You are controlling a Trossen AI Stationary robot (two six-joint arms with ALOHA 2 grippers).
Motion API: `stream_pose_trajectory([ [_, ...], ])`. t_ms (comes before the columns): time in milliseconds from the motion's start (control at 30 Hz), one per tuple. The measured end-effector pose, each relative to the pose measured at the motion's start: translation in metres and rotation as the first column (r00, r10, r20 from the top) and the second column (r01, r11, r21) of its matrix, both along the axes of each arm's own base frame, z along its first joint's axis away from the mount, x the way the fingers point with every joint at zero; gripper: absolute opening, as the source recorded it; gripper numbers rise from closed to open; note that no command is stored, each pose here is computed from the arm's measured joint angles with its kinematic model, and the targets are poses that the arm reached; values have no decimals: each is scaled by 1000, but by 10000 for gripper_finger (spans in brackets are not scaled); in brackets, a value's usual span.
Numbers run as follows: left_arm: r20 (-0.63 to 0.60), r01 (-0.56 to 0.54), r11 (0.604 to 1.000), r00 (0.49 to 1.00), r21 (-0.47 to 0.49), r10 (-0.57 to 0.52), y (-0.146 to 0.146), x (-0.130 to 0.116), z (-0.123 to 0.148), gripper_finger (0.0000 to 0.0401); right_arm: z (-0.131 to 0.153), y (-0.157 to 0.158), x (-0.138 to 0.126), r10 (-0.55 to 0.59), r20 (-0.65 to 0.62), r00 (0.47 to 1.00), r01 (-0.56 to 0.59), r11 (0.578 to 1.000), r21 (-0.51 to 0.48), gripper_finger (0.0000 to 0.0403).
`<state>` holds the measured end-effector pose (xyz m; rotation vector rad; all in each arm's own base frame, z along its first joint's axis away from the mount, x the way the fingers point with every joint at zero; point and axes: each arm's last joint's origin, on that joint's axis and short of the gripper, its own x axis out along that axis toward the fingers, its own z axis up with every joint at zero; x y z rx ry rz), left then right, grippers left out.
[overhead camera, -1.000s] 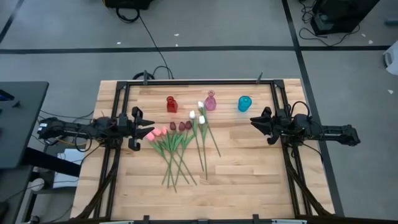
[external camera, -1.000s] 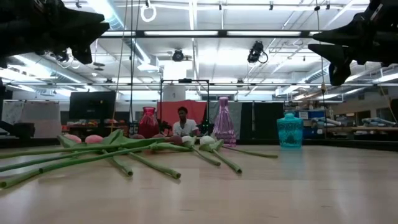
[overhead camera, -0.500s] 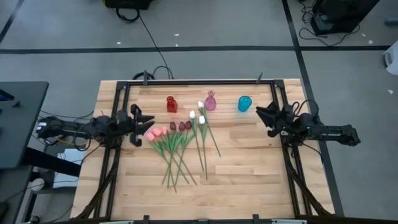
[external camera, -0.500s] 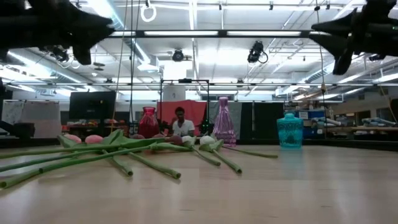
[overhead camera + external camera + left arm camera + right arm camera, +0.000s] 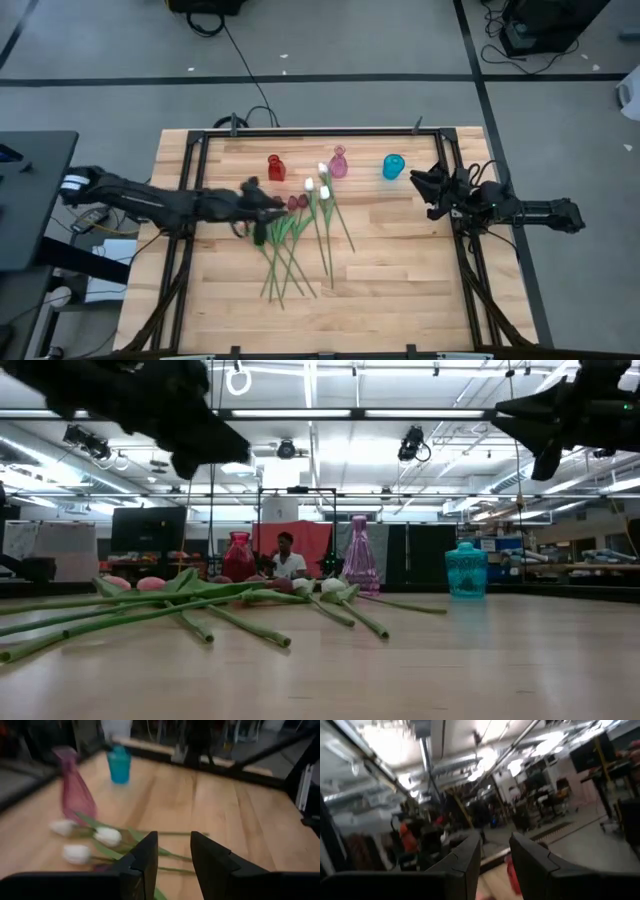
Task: Sort flowers into vase by color
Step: Put the right dark red flower into the pink vase
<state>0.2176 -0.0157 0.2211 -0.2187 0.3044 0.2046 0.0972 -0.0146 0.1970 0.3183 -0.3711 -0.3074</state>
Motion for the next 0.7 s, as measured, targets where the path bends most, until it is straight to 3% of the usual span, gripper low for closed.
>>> stream_pose_trajectory([
  [167, -252, -50, 988, 968, -147, 11, -12, 39, -12, 120, -7, 0, 10, 23, -104, 994, -23, 1000, -3, 119],
  [400, -561, -243, 935, 826, -257, 61, -25, 58, -10, 120, 0, 0, 22, 23, -234, 972, -45, 995, -88, 119],
  [533, -600, -376, 874, 789, -309, 128, -34, 58, -9, 120, 1, 1, 30, 47, -302, 952, -90, 987, -132, 119],
  [700, -623, -541, 736, 754, -408, 209, -41, 55, -12, 120, -5, 3, 40, 107, -371, 922, -183, 967, -176, 119],
])
